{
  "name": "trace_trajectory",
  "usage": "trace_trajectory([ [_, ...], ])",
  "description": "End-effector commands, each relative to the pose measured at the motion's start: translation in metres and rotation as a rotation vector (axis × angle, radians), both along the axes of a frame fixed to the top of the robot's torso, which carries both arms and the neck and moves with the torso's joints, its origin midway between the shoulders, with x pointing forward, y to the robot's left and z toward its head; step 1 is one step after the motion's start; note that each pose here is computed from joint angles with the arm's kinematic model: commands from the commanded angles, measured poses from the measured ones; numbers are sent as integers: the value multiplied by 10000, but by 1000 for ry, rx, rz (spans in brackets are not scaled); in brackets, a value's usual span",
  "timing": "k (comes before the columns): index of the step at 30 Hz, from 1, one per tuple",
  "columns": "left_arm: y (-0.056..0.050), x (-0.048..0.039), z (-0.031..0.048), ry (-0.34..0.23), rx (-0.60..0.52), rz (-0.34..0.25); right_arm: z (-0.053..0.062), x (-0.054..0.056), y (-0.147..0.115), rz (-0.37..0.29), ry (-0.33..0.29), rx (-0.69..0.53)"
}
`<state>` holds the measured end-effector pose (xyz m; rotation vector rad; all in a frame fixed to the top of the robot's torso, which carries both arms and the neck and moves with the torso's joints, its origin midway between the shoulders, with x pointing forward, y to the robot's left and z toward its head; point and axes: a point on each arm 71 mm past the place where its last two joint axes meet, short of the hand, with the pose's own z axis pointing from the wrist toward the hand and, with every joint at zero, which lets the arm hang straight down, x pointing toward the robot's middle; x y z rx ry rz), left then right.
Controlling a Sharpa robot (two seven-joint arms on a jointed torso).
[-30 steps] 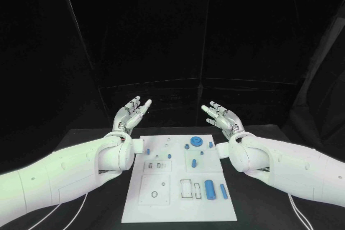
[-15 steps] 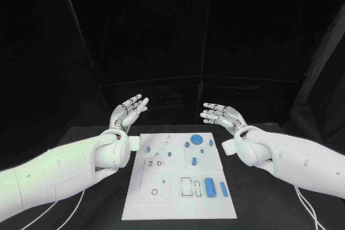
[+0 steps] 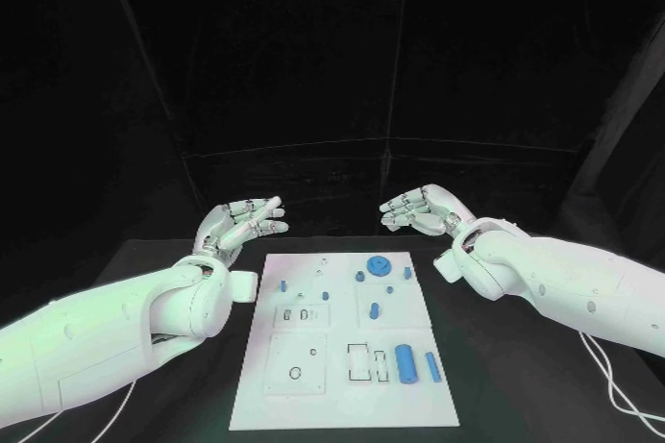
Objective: Assemble the parts on the task board
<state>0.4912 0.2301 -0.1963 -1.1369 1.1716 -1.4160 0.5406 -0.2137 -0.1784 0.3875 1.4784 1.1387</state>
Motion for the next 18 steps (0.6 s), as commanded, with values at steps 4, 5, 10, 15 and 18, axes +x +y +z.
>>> trace_trajectory([
  [4, -26, -110, 113, 11, -17, -84, 97, 1, 152, 49, -109, -398],
  [5, -29, -133, 130, 12, -21, -92, 113, -2, 174, 48, -123, -438],
  [10, -120, -249, 195, 24, -57, -148, 149, -33, 291, 51, -178, -623],
  [15, -240, -344, 249, 31, -85, -202, 137, -55, 448, 68, -205, -773],
  [18, -268, -368, 265, 36, -92, -216, 133, -61, 519, 75, -226, -827],
])
